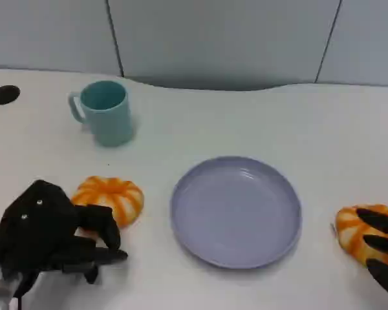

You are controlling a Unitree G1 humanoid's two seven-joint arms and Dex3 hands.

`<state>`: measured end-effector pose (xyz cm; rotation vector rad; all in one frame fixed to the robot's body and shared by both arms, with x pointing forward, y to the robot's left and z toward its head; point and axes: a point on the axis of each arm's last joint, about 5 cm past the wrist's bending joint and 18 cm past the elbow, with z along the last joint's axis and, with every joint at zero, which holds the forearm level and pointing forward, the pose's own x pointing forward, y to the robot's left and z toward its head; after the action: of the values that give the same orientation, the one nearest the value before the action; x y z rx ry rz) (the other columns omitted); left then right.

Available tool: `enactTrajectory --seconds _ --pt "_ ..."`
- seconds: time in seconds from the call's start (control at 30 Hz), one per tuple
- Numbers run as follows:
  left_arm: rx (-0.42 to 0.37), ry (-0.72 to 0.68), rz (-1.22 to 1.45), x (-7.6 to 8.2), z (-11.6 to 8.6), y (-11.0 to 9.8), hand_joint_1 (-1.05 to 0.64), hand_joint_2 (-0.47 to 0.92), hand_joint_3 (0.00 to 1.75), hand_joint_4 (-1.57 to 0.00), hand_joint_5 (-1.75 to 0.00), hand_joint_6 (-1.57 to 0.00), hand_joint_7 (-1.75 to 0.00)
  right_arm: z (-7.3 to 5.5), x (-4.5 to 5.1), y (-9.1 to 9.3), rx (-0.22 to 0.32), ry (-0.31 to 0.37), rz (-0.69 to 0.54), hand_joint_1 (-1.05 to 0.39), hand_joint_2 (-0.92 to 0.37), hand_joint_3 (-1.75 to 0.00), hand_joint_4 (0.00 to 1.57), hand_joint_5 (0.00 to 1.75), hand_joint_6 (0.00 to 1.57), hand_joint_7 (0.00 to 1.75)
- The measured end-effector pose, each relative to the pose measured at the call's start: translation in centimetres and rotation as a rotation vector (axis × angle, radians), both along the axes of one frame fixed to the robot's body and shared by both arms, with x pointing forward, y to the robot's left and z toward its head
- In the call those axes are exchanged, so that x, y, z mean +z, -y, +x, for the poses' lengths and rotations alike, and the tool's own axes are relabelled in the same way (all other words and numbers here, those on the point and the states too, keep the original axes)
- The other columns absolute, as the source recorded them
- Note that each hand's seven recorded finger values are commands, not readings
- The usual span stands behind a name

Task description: Grasp the bread from the table and place it into the plate.

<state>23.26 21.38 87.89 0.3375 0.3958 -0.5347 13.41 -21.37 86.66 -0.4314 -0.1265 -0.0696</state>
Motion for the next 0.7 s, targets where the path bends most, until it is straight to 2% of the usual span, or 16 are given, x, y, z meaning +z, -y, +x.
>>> enactTrajectory --seconds 0.23,0.47,0.6,0.7 --pt "-0.003 0.02 -0.009 0.11 0.03 -0.01 -0.39 0.87 0.0 -0.81 -1.75 -0.67 -1.74 -0.01 0.0 0.0 0.0 0.0 0.0 -0.36 -0.92 -0.33 0.95 0.01 0.8 0.0" --pt "0.002 0.067 -0.054 0.11 -0.05 -0.18 -0.27 0.86 0.0 -0.85 -1.75 -0.66 -1.75 -0.02 -0.01 0.01 -0.001 0.0 0.003 -0.36 -0.92 -0.33 0.95 0.01 0.8 0.0" --pt "0.016 0.091 -0.062 0.13 -0.18 -0.21 -0.27 0.86 0.0 -0.86 -1.75 -0.67 -1.75 -0.02 0.0 -0.02 0.001 0.0 -0.002 -0.37 -0.92 -0.33 0.95 0.01 0.8 0.0" --pt "0.025 0.18 -0.069 0.25 -0.44 -0.21 -0.29 0.88 0.01 -0.88 -1.75 -0.67 -1.75 -0.01 0.04 -0.04 0.002 0.002 -0.002 -0.37 -0.92 -0.33 0.96 0.01 0.8 0.0"
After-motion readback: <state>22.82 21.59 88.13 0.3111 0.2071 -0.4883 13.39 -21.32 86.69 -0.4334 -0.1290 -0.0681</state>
